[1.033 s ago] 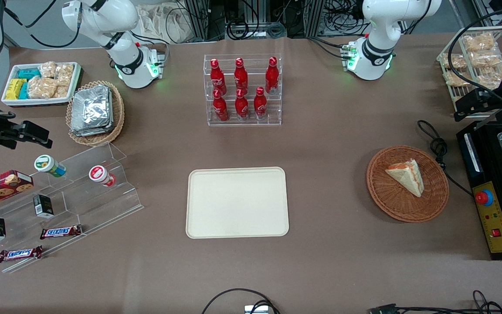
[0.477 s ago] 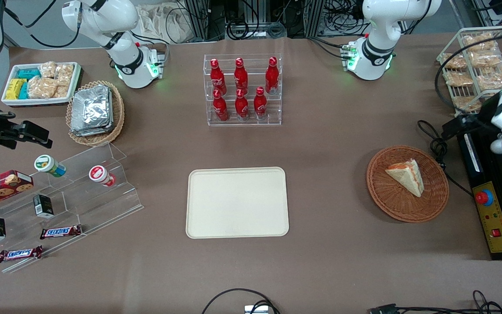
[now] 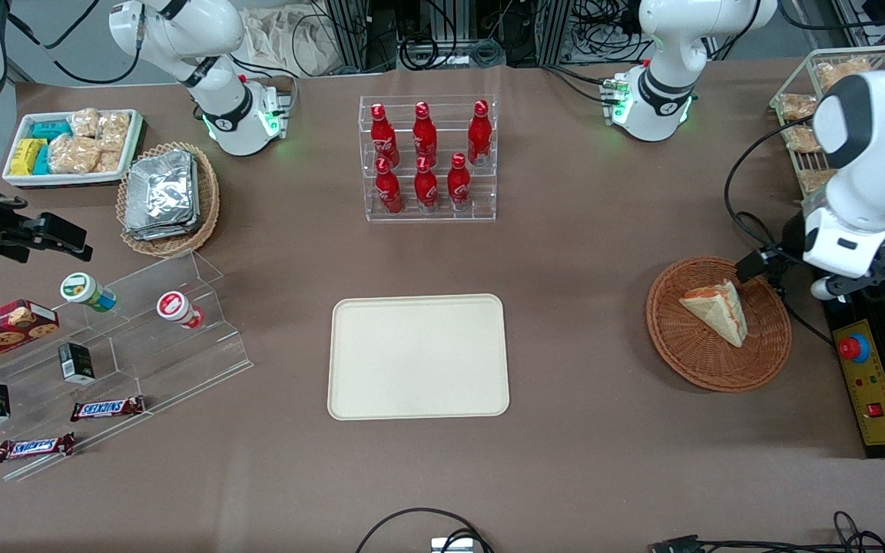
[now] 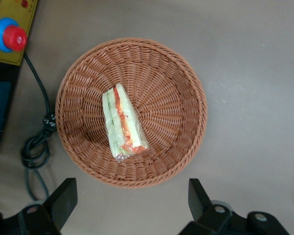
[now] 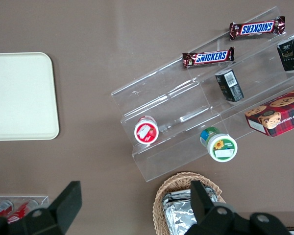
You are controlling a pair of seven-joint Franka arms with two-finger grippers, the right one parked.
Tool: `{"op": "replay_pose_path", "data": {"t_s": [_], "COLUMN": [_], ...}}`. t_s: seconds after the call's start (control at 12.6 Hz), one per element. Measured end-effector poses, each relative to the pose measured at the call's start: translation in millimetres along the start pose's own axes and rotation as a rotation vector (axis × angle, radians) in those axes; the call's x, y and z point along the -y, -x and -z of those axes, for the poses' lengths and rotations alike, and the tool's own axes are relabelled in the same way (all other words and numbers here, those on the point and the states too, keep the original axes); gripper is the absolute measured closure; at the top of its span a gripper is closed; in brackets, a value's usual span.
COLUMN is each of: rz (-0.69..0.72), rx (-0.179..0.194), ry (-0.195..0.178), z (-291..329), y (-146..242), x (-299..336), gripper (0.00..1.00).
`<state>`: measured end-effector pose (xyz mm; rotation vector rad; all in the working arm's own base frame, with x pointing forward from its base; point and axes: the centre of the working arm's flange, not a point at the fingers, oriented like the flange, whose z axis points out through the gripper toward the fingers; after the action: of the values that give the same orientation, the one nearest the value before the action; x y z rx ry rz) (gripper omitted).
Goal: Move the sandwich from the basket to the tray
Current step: 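Lower the open left gripper over the wrapped sandwich in the wicker basket, then close the left gripper on the sandwich and lift it from the basket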
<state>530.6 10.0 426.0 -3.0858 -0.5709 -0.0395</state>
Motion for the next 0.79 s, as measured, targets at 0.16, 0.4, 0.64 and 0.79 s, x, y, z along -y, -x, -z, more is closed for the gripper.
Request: {"op": "replay_pose_path", "data": {"t_s": [0.16,0.4,0.64,0.79], "rz": [0.031,0.075,0.138,0.176], "rx": [-0.013,-0.051,-0.081,-0.096], "ry": [0.005,0.017,0.029,0.037], "z": [-23,-52,-83,-101], "y": [4,9,20,24], "x": [13,35,46,47], "gripper": [0.00,0.00,0.00,0.00]}}
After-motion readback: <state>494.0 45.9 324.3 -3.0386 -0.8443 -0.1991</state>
